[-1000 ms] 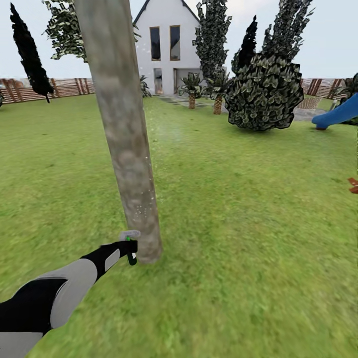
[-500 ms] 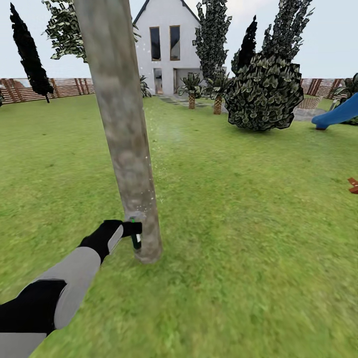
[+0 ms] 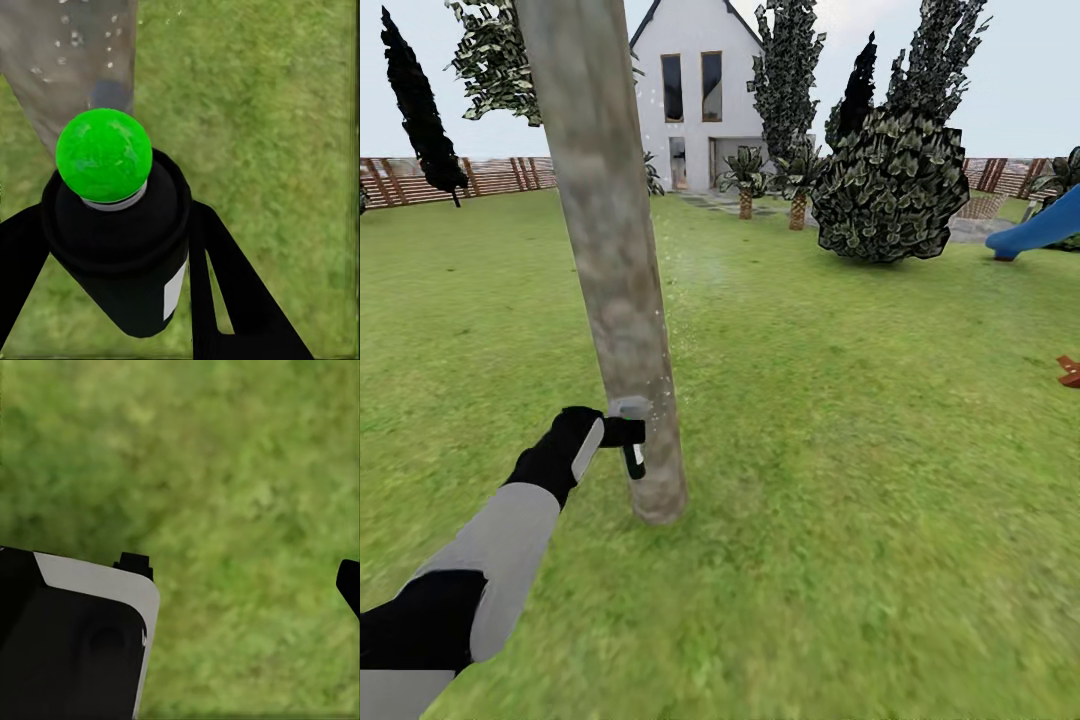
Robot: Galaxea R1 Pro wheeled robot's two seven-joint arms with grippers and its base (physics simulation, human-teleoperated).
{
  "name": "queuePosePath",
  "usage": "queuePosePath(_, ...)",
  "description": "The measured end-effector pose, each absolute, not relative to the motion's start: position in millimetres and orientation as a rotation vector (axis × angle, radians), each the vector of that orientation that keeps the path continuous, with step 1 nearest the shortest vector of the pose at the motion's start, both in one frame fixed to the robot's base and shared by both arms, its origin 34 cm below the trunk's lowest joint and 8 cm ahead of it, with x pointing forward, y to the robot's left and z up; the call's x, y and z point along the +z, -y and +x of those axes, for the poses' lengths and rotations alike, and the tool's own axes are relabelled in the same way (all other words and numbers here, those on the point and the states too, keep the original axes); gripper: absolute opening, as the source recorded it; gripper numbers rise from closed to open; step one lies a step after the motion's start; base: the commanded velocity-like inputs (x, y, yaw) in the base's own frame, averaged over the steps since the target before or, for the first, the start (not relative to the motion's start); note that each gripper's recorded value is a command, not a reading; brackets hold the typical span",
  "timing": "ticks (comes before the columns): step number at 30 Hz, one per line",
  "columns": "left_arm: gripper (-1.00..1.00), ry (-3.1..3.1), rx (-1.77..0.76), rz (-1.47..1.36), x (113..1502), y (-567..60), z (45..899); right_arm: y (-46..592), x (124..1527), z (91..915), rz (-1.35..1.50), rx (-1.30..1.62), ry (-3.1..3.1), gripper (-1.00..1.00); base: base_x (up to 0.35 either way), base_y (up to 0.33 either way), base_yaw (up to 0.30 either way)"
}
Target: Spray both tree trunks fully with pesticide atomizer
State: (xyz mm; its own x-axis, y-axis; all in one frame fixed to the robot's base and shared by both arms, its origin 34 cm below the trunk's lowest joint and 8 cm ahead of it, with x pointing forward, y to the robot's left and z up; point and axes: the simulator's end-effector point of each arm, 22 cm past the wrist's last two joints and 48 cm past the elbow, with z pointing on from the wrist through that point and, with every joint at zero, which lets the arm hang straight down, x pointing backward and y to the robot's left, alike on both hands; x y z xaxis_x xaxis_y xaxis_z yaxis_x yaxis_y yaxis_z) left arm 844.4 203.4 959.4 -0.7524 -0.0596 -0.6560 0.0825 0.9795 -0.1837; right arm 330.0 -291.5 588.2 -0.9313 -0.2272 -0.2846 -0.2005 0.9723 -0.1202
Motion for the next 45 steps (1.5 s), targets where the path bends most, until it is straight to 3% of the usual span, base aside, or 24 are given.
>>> queuePosePath(12,-1.00,-2.358,-0.273,-0.006,1044.0,-215.3,851.3,291.7,588.1,330.1,-0.313,-0.129,-2.821,1.00,0.000,0.000,0.000)
queuePosePath(32,-1.00,-2.103,-0.265,0.034,1279.8,-212.8,936.1,292.5,588.2,330.1,-0.313,-0.131,-2.822,1.00,0.000,0.000,0.000)
queuePosePath(45,-1.00,-2.071,-0.261,0.037,1299.7,-213.5,937.9,292.8,588.0,329.8,-0.312,-0.131,-2.822,1.00,-0.128,0.019,0.000)
